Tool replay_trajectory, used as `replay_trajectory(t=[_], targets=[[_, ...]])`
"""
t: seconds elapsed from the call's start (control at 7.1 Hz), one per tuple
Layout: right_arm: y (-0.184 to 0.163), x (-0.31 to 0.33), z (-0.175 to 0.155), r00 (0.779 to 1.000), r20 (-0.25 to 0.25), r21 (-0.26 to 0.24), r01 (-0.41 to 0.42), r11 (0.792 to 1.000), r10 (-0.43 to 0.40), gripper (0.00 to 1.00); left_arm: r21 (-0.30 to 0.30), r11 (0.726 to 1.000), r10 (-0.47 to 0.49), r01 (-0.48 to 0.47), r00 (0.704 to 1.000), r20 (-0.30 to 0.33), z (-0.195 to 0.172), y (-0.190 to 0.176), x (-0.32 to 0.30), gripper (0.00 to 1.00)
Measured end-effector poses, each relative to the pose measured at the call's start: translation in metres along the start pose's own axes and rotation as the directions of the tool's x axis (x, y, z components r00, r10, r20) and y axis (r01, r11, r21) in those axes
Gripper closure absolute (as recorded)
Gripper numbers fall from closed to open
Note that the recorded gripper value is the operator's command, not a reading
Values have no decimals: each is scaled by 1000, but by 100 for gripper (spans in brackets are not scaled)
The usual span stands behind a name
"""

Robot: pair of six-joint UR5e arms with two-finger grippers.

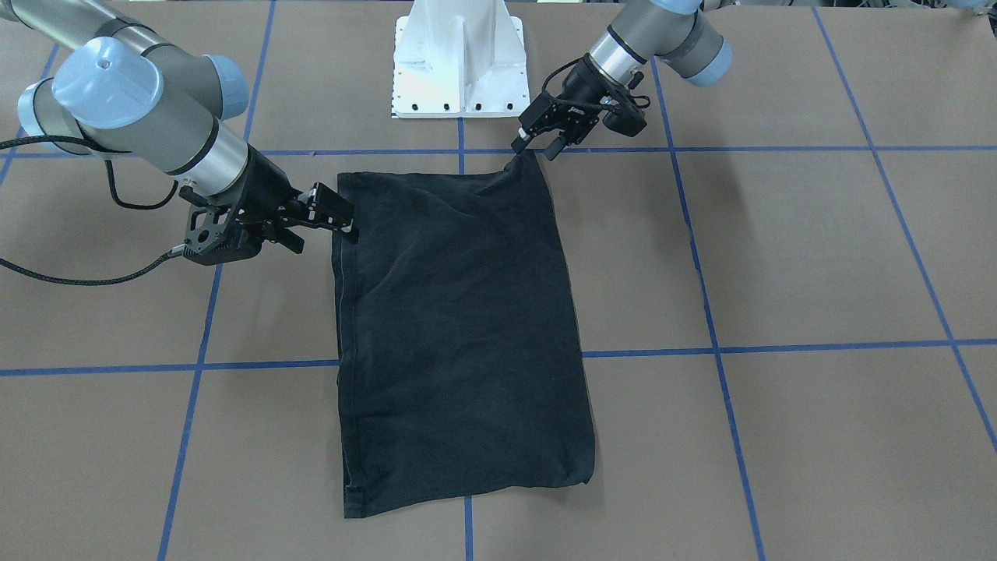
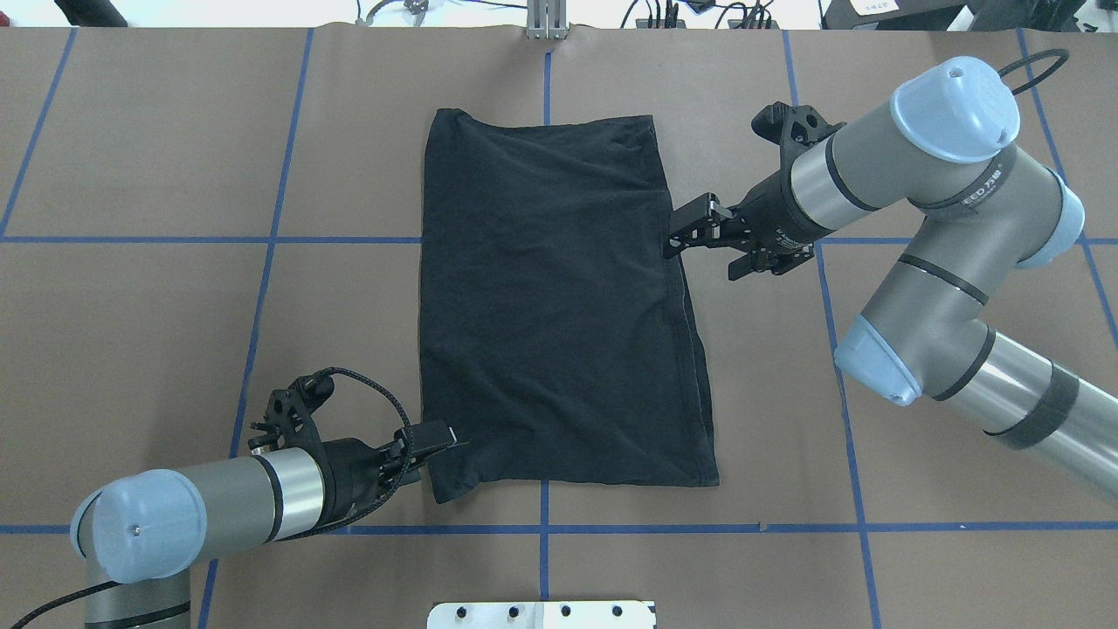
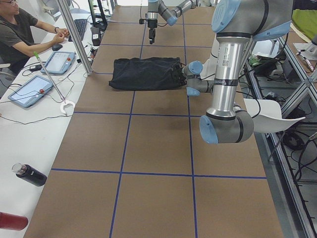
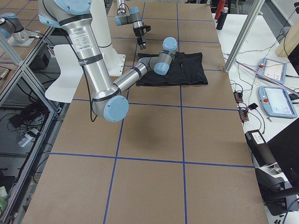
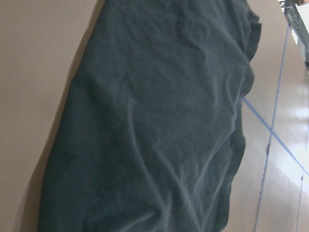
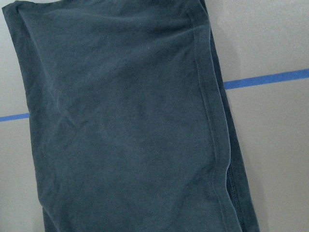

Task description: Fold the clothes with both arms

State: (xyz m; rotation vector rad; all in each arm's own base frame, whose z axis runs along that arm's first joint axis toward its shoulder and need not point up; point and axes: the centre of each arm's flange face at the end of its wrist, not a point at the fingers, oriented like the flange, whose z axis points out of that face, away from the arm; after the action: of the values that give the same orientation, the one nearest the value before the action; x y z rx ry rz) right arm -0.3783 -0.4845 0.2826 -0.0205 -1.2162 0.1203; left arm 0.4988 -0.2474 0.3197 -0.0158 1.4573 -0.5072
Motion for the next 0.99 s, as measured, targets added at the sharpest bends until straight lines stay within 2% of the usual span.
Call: replay_trajectory(t=[0.28, 0.7, 0.84, 0.99], targets=[[1, 0, 0, 1000, 2, -2, 0, 1000, 0, 0, 0, 1000, 4, -4, 999, 34, 12, 3, -14, 15], [1, -2, -1, 1000, 6, -5, 3, 1000, -3, 0, -15, 1000, 9, -9, 998, 55, 25, 15, -22, 15], [1, -3, -1, 1000, 6, -5, 4, 1000, -4, 0, -15, 1000, 10, -9, 998, 58, 27, 15, -23, 25], [1, -3, -1, 1000, 6, -4, 4, 1000, -4, 0, -15, 1000, 10, -9, 998, 58, 27, 16, -23, 42]])
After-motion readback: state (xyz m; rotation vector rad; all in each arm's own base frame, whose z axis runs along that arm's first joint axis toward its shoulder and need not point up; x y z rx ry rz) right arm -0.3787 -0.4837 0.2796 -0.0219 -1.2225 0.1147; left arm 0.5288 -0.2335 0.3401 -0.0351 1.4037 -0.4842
